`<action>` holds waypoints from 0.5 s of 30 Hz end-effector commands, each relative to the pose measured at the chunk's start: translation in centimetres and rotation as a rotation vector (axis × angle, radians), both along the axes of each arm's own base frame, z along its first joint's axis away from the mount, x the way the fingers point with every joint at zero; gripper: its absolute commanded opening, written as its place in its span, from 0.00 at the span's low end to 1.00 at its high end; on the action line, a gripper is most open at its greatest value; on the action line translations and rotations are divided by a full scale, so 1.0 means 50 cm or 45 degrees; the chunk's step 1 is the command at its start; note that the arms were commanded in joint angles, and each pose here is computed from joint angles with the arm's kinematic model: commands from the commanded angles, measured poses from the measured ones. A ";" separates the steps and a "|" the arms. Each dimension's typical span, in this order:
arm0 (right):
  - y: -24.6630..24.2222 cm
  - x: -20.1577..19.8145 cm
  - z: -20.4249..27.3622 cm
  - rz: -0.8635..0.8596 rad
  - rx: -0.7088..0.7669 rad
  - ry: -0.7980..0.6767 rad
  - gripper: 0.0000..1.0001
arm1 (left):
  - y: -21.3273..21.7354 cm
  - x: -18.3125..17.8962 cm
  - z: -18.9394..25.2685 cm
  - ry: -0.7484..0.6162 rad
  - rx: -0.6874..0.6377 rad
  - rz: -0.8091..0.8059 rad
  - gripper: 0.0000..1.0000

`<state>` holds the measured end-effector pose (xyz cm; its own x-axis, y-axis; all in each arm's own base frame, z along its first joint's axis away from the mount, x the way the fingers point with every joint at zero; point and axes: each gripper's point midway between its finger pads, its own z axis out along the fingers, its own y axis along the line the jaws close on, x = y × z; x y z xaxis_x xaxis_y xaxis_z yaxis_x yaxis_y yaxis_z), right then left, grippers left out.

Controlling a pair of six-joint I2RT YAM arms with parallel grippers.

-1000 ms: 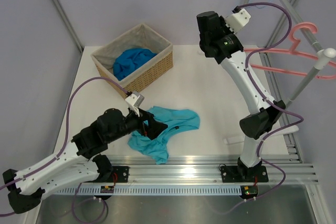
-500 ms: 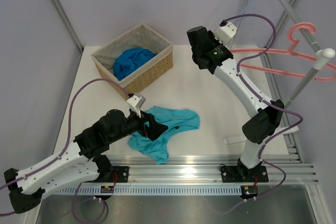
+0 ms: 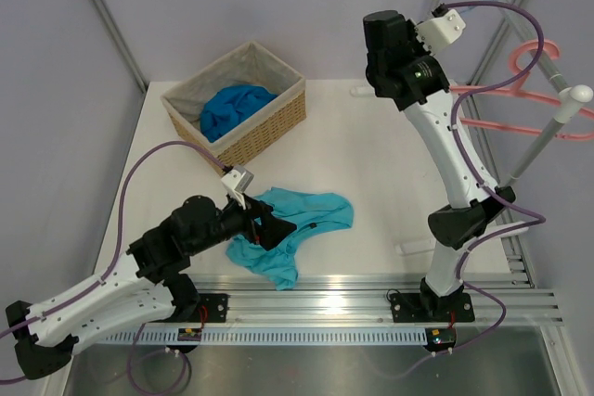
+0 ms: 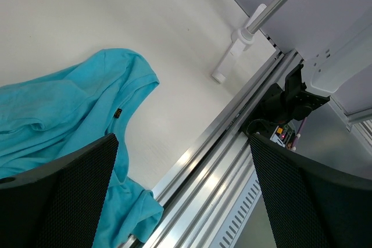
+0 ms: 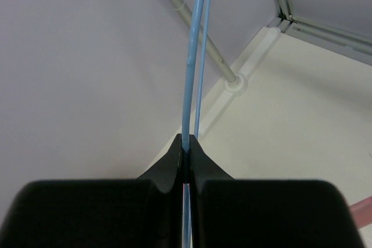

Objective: Remove the t-shirt from the hanger

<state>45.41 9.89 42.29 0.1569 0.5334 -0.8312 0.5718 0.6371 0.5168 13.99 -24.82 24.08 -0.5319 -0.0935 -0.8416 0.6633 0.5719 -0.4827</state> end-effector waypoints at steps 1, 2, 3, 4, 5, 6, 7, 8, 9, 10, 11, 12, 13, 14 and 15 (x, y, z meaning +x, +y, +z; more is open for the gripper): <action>-0.029 0.001 -0.011 -0.071 -0.005 0.039 0.00 | -0.008 -0.008 0.043 -0.044 -0.082 -0.035 0.99; -0.031 0.001 -0.017 -0.071 -0.003 0.047 0.00 | -0.007 -0.007 0.044 -0.049 -0.081 -0.032 0.99; -0.033 0.001 -0.018 -0.073 0.010 0.043 0.00 | -0.006 -0.006 0.043 -0.049 -0.079 -0.026 0.99; -0.032 0.003 -0.030 -0.071 0.004 0.060 0.00 | -0.006 -0.004 0.041 -0.049 -0.072 -0.023 0.99; -0.036 0.000 -0.028 -0.079 0.008 0.052 0.00 | -0.008 -0.003 0.040 -0.047 -0.068 -0.021 0.99; -0.038 0.001 -0.030 -0.087 0.008 0.050 0.00 | -0.009 -0.002 0.045 -0.049 -0.072 -0.023 0.99; -0.042 0.001 -0.029 -0.099 0.008 0.044 0.00 | -0.010 -0.002 0.046 -0.049 -0.070 -0.027 0.99; -0.048 0.003 -0.029 -0.107 0.008 0.041 0.00 | -0.013 -0.002 0.044 -0.043 -0.062 -0.033 0.99; -0.050 0.006 -0.029 -0.108 0.007 0.042 0.00 | -0.014 -0.003 0.046 -0.045 -0.063 -0.035 0.99; -0.056 0.008 -0.029 -0.115 0.010 0.042 0.00 | -0.014 -0.002 0.044 -0.041 -0.061 -0.033 0.99; -0.056 0.010 -0.029 -0.114 0.014 0.040 0.00 | -0.014 0.000 0.042 -0.041 -0.058 -0.027 0.99; -0.054 0.014 -0.027 -0.111 0.014 0.031 0.00 | -0.015 0.003 0.039 -0.039 -0.055 -0.019 0.99; -0.058 0.015 -0.025 -0.118 0.012 0.028 0.00 | -0.016 0.004 0.036 -0.040 -0.054 -0.019 0.99; -0.057 0.023 -0.026 -0.115 0.022 0.027 0.00 | -0.016 0.005 0.035 -0.041 -0.051 -0.018 0.99; -0.061 0.026 -0.026 -0.113 0.026 0.033 0.00 | -0.020 0.005 0.032 -0.036 -0.043 -0.024 0.99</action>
